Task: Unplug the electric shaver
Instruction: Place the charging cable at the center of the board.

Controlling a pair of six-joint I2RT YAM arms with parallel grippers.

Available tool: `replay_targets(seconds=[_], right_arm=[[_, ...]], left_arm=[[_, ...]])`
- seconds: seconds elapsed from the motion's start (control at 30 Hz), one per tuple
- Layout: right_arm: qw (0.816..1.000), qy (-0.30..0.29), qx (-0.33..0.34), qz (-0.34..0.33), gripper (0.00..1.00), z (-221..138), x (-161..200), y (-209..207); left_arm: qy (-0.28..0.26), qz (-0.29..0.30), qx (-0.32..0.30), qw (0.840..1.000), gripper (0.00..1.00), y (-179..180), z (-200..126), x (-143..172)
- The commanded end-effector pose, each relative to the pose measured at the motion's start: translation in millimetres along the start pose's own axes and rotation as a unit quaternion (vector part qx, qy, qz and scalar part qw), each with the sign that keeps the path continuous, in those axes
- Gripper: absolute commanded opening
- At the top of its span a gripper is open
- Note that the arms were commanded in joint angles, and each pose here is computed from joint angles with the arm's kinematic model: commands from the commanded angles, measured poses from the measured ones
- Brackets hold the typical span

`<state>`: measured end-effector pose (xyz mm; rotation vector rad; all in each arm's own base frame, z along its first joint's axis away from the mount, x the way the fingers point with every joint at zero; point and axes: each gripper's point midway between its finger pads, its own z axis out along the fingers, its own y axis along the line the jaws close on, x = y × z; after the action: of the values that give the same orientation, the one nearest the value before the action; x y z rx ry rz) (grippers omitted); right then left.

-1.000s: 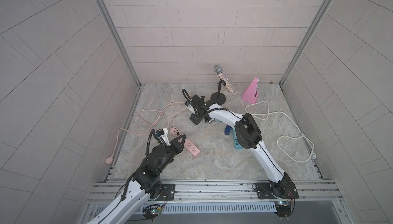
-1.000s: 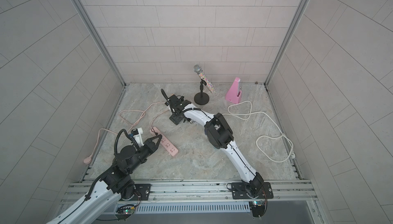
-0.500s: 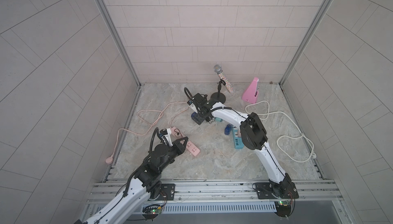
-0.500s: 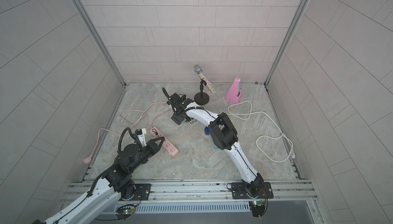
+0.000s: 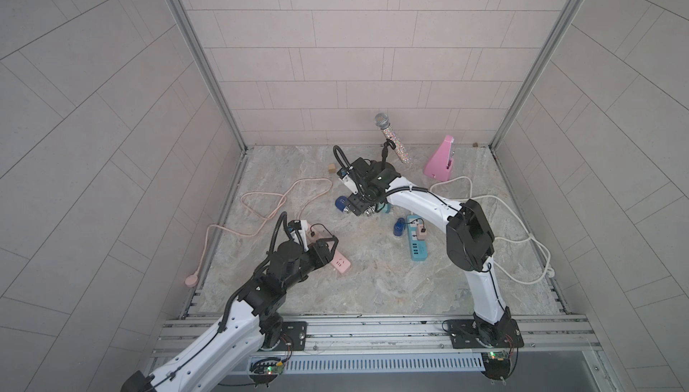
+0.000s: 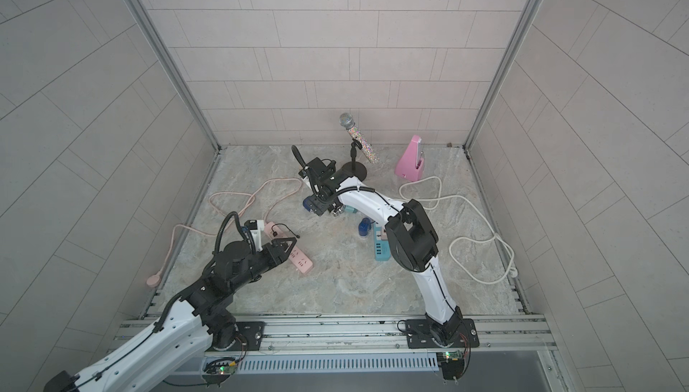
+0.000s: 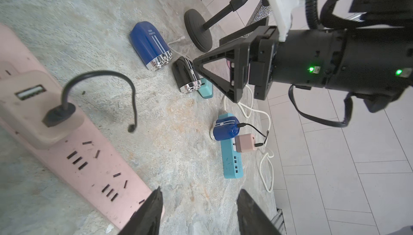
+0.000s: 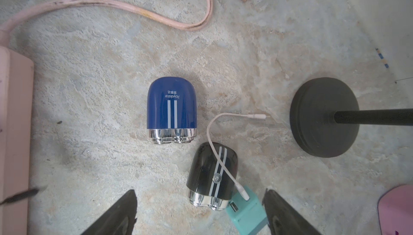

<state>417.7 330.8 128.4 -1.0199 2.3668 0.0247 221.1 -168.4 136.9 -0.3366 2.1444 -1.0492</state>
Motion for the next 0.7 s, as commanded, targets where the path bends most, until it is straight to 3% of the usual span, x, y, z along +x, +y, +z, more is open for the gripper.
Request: replay_targets(seconds=[0.0, 0.13, 0.2, 0.3, 0.47, 0.67], right_arm=[[1.000, -0.022, 0.004, 0.019, 0.90, -26.5, -6.1, -6.7], [0.999, -0.032, -0.024, 0.025, 0.90, -37.8, -4.2, 1.7], [0.998, -0.034, -0.035, 0.031, 0.89, -41.8, -2.3, 5.9], [0.998, -0.035, -0.044, 0.038, 0.85, -50.2, 0.8, 12.5], [0.994, -0.051, -0.088, 0.038, 0.63, -66.9, 5.7, 48.9], [0.989, -0.046, -0.137, 0.029, 0.62, -83.6, 7.8, 112.5]], left_arm=[[0.025, 0.032, 0.002, 0.999, 0.59, -17.0, -0.5, -3.1], [0.070, 0.070, -0.036, 0.994, 0.59, -19.8, -8.3, 0.5], [0.063, 0.078, -0.054, 0.994, 0.59, -17.8, -15.8, -4.8], [0.028, 0.079, -0.068, 0.994, 0.60, -14.2, -31.7, -15.6], [-0.056, 0.078, -0.097, 0.991, 0.60, 0.4, -64.3, -36.9], [-0.092, 0.068, -0.127, 0.985, 0.62, 16.5, -86.6, -42.5]])
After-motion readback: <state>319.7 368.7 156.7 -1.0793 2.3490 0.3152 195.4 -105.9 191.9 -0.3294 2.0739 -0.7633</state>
